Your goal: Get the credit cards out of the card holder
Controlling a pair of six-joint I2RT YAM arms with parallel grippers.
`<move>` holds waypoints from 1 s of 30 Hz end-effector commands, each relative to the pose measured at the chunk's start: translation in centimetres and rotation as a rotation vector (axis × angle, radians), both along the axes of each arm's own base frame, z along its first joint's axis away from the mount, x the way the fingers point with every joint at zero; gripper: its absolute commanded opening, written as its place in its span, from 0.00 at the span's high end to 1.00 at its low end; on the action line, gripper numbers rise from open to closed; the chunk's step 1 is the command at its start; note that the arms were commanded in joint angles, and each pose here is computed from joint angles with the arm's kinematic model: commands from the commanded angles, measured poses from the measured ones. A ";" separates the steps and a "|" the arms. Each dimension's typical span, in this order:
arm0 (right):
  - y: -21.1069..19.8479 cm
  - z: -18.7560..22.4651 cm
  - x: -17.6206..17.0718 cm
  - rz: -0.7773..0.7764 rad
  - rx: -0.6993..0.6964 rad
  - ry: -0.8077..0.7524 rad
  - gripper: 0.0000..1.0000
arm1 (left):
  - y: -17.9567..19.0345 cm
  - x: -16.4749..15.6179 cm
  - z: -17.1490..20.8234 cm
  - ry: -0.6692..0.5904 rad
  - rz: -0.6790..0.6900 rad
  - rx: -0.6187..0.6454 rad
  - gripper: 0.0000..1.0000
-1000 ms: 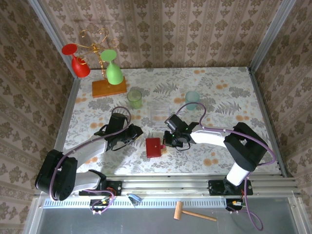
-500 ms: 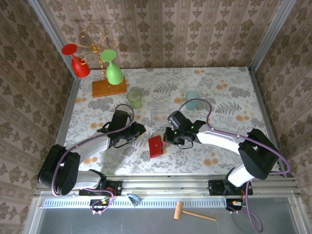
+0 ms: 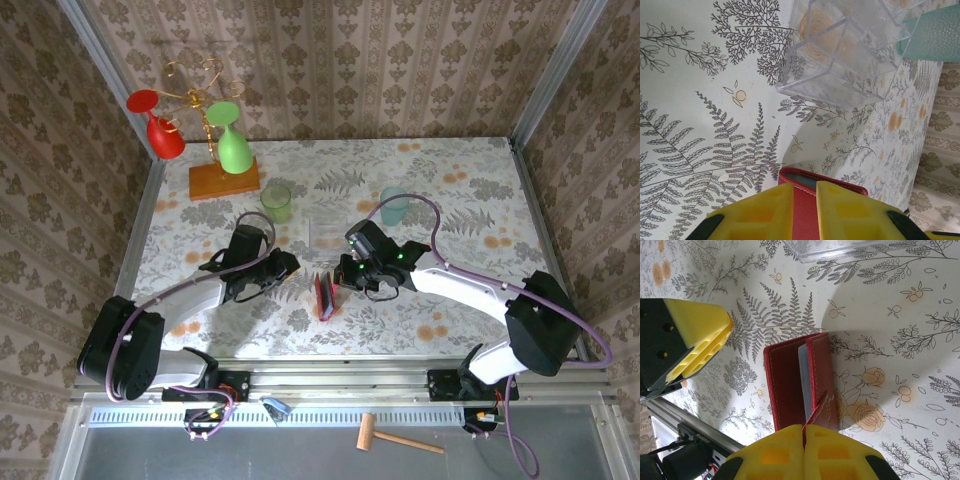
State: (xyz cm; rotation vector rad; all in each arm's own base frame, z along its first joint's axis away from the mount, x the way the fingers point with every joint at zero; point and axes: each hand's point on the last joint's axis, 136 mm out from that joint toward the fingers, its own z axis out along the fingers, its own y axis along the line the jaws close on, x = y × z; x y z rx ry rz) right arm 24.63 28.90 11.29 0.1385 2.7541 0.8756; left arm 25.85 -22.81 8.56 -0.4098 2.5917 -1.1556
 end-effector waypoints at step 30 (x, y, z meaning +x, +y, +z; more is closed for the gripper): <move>3.3 3.7 -0.6 0.035 0.110 -0.023 1.00 | -3.7 -0.8 -0.5 0.016 -0.116 -0.029 0.80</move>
